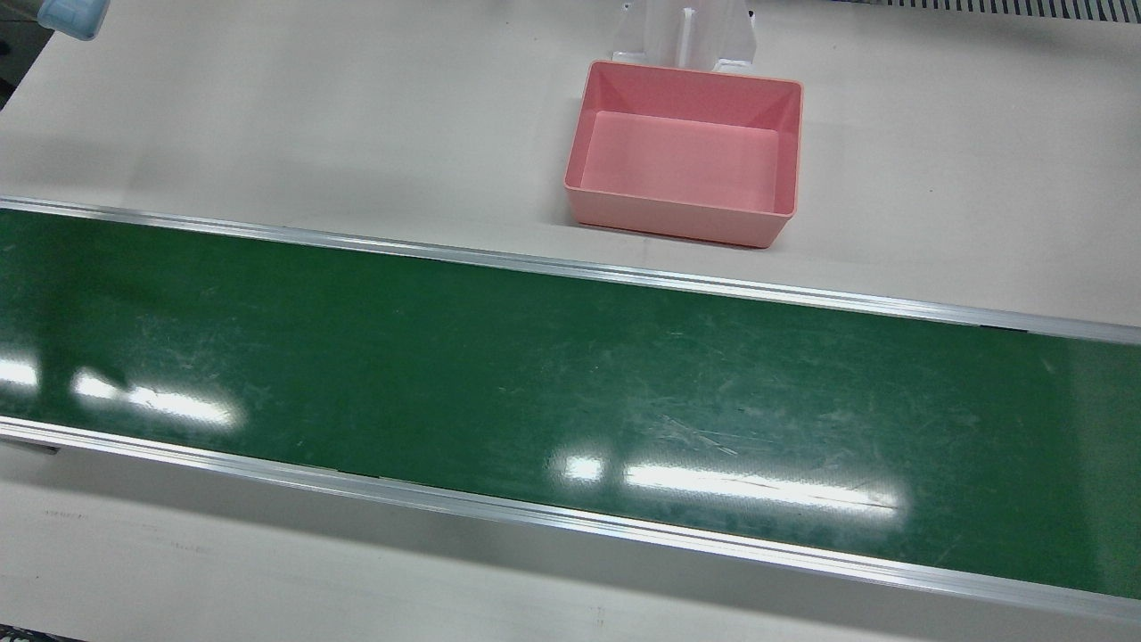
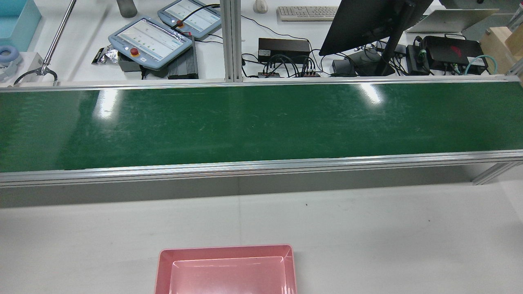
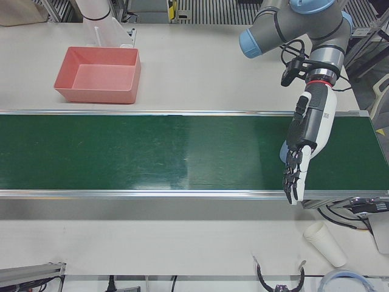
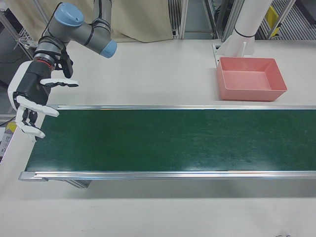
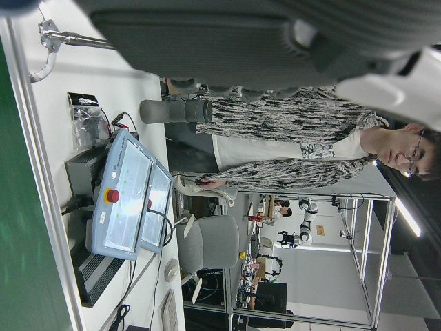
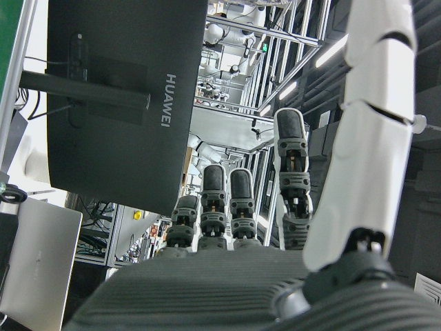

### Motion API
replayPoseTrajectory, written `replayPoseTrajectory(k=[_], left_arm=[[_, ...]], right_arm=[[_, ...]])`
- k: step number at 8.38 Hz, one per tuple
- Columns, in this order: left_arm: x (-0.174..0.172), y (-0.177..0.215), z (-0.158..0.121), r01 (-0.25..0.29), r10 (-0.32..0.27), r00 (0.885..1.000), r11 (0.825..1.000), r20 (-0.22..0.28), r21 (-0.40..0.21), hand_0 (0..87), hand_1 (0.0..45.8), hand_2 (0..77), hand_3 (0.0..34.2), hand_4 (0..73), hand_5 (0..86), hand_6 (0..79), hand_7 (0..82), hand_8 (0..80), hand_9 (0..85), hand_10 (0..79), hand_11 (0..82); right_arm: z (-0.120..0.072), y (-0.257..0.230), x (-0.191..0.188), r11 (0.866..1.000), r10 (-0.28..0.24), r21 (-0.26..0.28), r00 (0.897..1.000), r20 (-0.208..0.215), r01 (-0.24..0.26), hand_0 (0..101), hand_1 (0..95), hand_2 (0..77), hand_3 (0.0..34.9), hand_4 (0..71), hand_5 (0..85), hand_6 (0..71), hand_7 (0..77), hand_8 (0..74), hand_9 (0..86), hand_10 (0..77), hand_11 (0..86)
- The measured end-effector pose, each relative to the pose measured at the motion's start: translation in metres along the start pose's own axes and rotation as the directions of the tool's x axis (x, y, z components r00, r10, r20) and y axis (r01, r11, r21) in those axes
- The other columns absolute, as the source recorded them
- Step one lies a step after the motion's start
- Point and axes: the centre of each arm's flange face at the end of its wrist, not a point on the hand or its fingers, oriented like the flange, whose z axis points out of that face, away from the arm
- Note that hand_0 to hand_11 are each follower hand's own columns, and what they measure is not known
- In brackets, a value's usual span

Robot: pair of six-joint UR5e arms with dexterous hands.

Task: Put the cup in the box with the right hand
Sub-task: 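Move the right hand over the conveyor toward the approaching cup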

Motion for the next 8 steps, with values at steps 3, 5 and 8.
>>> replayPoseTrajectory(k=[3,5,8], left_arm=[[0.000,0.000,0.000,0.001,-0.001,1.000,1.000,0.000,0.000,0.0,0.5,0.5,0.0,1.1,0.5,0.5,0.5,0.0,0.0,0.0,0.0],[0.000,0.000,0.000,0.000,0.000,1.000,1.000,0.000,0.000,0.0,0.5,0.5,0.0,1.1,0.5,0.5,0.5,0.0,0.0,0.0,0.0],[0.000,0.000,0.000,0.000,0.000,1.000,1.000,0.000,0.000,0.0,0.5,0.5,0.0,1.1,0.5,0.5,0.5,0.0,0.0,0.0,0.0]], right_arm=[[0.066,0.040,0.088,0.998,0.019,-0.065,0.995,-0.096,-0.025,56,20.7,11.4,0.0,27.3,8.2,9.8,36.0,16.9,26.7,9.8,16.4],[0.086,0.089,0.170,0.994,0.016,-0.102,0.989,-0.148,-0.031,55,14.2,6.5,0.0,30.0,6.0,9.8,36.0,16.4,26.2,4.9,8.7],[0.068,0.169,0.217,0.995,-0.007,-0.096,0.988,-0.156,-0.008,53,15.8,5.5,0.0,26.2,5.5,8.7,36.0,16.4,26.2,0.5,1.6]])
